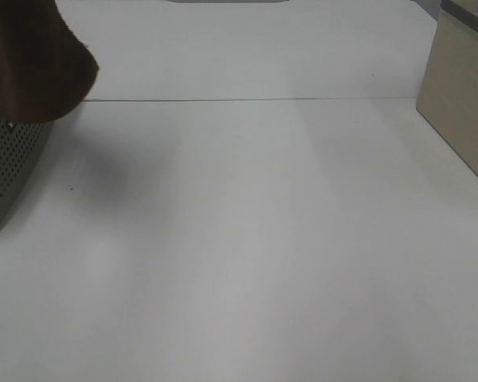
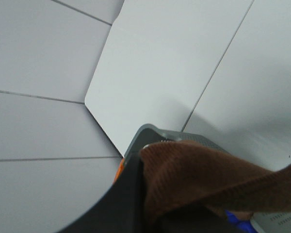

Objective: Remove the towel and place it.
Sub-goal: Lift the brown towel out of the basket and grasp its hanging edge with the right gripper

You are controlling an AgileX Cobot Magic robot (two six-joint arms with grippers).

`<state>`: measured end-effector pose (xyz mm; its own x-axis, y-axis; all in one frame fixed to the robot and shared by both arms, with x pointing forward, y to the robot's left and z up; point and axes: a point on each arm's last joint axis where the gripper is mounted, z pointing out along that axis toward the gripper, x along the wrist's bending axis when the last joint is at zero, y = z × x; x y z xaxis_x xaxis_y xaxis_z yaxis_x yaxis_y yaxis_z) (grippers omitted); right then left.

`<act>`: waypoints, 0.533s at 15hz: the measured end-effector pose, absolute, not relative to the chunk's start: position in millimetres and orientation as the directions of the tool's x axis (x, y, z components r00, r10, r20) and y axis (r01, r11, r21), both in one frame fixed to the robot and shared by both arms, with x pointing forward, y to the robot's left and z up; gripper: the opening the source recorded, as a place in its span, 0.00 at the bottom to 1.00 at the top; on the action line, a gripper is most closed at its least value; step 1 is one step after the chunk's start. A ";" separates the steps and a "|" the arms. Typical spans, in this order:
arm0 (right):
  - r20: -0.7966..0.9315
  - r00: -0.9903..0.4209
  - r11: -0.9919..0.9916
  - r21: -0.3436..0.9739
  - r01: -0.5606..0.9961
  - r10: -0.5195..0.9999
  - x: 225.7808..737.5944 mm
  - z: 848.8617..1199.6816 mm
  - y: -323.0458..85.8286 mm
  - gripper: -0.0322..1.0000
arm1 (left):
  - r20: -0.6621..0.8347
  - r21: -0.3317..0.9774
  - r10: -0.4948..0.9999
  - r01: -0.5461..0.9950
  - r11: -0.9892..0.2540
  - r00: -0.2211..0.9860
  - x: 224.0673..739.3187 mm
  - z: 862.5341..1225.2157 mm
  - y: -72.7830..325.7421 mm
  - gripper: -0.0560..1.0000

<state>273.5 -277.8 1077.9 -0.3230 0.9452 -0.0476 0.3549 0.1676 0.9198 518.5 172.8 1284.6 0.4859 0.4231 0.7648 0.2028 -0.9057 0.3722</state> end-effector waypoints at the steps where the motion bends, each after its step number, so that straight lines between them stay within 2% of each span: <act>1: -0.041 -0.398 0.189 0.921 0.340 0.917 288.9 1081.3 -269.5 0.63 | 0.772 0.363 0.394 0.163 -0.917 0.499 511.7 1285.0 159.6 0.05; 4: -0.068 -0.591 0.302 0.903 0.307 0.804 331.0 1078.5 -249.8 0.63 | 0.797 0.312 0.278 0.029 -0.950 0.536 492.8 1285.4 128.4 0.05; 8: 0.001 -0.791 0.313 0.918 0.243 0.612 388.0 1062.1 -223.2 0.63 | 0.831 0.206 0.075 -0.179 -0.962 0.551 465.9 1285.4 94.1 0.05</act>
